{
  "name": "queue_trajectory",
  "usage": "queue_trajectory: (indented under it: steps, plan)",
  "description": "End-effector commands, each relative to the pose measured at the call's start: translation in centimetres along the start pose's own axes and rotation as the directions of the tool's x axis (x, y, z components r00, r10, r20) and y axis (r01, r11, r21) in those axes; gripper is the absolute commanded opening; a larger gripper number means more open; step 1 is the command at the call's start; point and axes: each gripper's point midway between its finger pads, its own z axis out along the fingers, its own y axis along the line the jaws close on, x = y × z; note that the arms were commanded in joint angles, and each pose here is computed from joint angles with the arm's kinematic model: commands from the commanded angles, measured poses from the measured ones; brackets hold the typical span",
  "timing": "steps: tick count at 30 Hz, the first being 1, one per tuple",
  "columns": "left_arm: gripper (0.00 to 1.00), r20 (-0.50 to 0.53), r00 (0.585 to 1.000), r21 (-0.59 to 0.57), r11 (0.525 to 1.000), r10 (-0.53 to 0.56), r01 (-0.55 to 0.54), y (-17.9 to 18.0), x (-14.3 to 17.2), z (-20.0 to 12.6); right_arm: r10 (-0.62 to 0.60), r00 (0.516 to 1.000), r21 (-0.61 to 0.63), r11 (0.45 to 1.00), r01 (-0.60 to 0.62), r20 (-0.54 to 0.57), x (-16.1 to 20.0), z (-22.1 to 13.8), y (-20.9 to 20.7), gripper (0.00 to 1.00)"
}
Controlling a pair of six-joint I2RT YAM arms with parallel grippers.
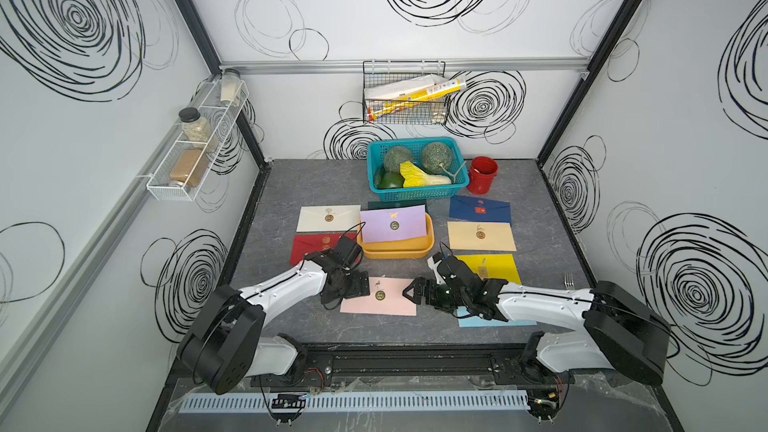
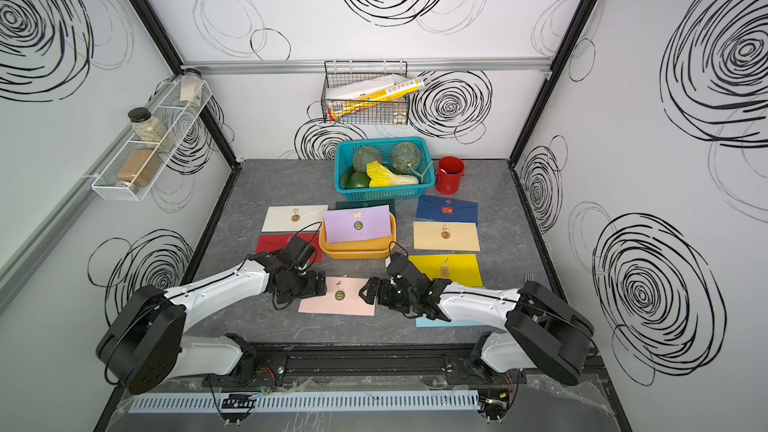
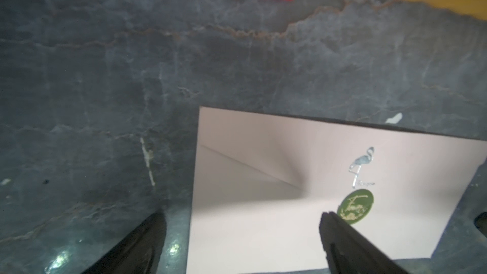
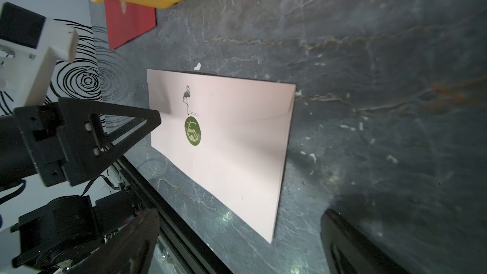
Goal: Put the sealed envelopes into the storage box
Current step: Pick up the envelope from the center of the board.
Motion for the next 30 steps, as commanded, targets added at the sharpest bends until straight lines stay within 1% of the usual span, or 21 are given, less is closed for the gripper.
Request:
queue_trajectory:
  steps: [1, 9, 15, 20, 24, 30]
  plan:
    - [0.98, -0.075, 0.996, 0.065, 0.997, 0.053, -0.048, -1.2, 1.9, 1.2, 0.012, 1.0, 0.011, 1.0, -0.012, -0.022, 0.8, 0.5, -0.9, 1.0]
    - [0.98, -0.1, 0.994, 0.123, 0.992, 0.044, -0.032, -1.9, 3.2, 2.0, 0.025, 0.998, 0.056, 0.998, -0.022, -0.058, 1.5, 1.7, -2.5, 1.0]
    - [0.98, -0.098, 0.994, 0.178, 0.983, 0.053, -0.035, -2.8, 3.4, 1.4, 0.039, 0.997, 0.104, 0.994, -0.031, -0.074, 2.2, 2.1, -4.4, 1.0]
    - [0.99, -0.081, 0.995, 0.157, 0.987, 0.055, -0.042, -2.6, 3.0, 1.0, 0.038, 0.997, 0.132, 0.991, -0.029, -0.072, 2.4, 2.2, -5.4, 1.0]
    - [0.99, -0.068, 0.995, 0.195, 0.979, 0.066, -0.051, -3.2, 2.8, 0.6, 0.038, 0.998, 0.126, 0.992, -0.03, -0.056, 1.9, 2.0, -5.0, 1.0]
    - [0.98, -0.075, 0.993, 0.194, 0.978, 0.094, -0.077, -3.4, 3.4, 1.0, 0.046, 0.999, 0.138, 0.989, -0.044, -0.017, 0.3, 2.2, -3.5, 1.0]
